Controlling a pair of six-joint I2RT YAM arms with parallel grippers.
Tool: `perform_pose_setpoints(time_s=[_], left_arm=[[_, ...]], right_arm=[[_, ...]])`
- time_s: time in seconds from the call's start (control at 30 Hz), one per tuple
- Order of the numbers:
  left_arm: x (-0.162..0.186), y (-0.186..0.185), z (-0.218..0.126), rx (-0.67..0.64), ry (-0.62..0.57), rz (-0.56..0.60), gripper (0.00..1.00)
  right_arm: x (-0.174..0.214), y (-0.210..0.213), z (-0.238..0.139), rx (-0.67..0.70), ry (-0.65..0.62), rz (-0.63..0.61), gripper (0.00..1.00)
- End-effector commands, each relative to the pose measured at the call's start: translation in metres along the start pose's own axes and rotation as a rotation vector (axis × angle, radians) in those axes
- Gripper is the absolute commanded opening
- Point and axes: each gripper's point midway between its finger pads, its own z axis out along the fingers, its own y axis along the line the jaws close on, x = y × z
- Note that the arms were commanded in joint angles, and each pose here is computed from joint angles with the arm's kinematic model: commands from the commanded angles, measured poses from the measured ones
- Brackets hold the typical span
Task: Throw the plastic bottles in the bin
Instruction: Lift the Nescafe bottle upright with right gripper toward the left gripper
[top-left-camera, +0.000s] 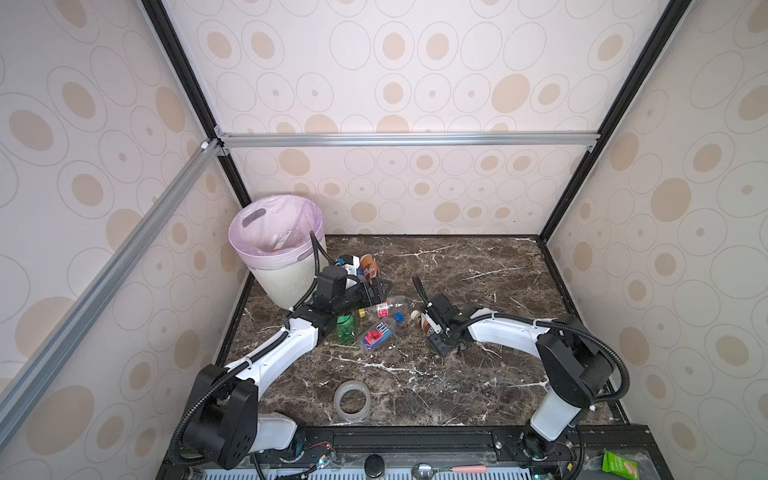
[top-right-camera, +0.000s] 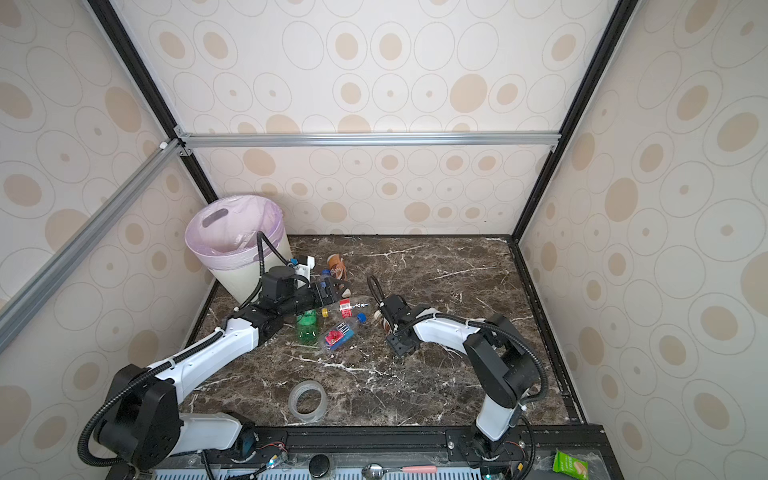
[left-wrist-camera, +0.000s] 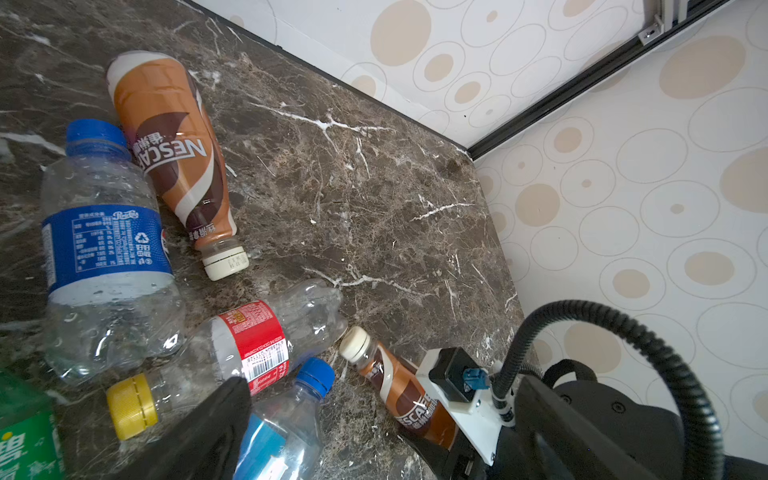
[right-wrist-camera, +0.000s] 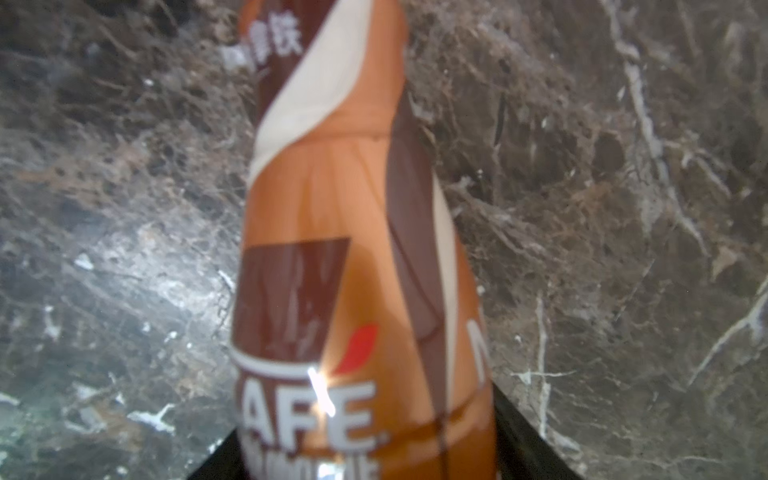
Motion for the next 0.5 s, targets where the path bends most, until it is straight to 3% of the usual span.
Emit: perform_pose_setpoints(time_s=[0.0, 0.47], left_arm=[[-0.007, -0.008, 0.000, 0.028, -0.017, -0.010, 0.99], [-0.015, -0.026, 0.010, 0.087, -0.021, -0.046, 0.99]], right_arm=[[-0.002, -0.001, -0.007, -0.021, -0.026, 0.040, 0.61], [-0.053, -0.016, -0.067, -0.108, -0.255, 0.187, 0.59]])
